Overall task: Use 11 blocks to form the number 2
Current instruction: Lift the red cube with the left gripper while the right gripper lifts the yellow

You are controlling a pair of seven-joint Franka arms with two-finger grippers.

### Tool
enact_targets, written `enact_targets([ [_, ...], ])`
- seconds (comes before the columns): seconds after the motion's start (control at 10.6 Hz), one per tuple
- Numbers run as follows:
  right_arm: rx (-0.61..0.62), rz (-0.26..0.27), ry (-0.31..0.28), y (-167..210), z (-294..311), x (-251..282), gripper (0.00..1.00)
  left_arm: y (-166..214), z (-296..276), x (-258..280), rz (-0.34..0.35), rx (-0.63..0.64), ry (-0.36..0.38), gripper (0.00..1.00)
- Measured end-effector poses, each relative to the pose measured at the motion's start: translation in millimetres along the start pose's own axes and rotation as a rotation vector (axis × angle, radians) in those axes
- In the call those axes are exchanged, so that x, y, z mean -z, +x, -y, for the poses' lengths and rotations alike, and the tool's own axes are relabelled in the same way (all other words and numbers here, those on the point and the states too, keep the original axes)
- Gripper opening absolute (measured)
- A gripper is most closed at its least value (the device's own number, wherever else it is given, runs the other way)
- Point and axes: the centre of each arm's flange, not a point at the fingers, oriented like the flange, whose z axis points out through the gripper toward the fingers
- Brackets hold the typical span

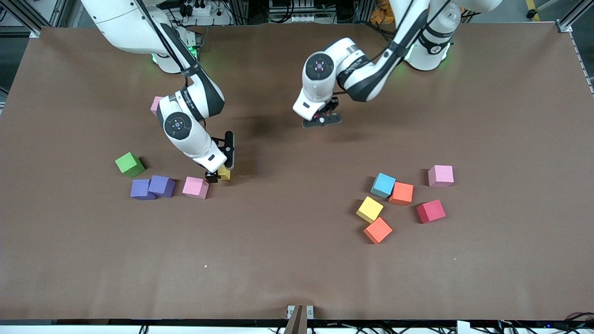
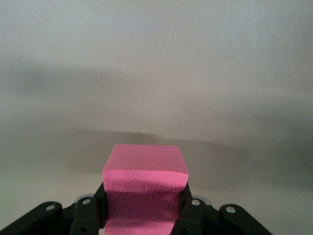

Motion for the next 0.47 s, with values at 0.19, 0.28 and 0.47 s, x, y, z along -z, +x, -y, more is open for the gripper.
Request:
enact_targets([
  [0.19,0.000,-0.006,-0.014,0.4,-0.7,-0.5,0.99,-28.2,-1.7,-26.1,-0.001,0.056,-0.011,0.55],
  [0.28,0.000,-0.007,-0.016,0.4,-0.8,-1.2,0.98,-41.6,-5.8,-31.1,0.001,0.058,-0.004,0.55],
  [0.47,0.000,-0.010,-0.024,0.7,-1.5,-2.1,0.92,-67.1,-13.7,-35.7,0.001,0.039,0.004,0.55],
])
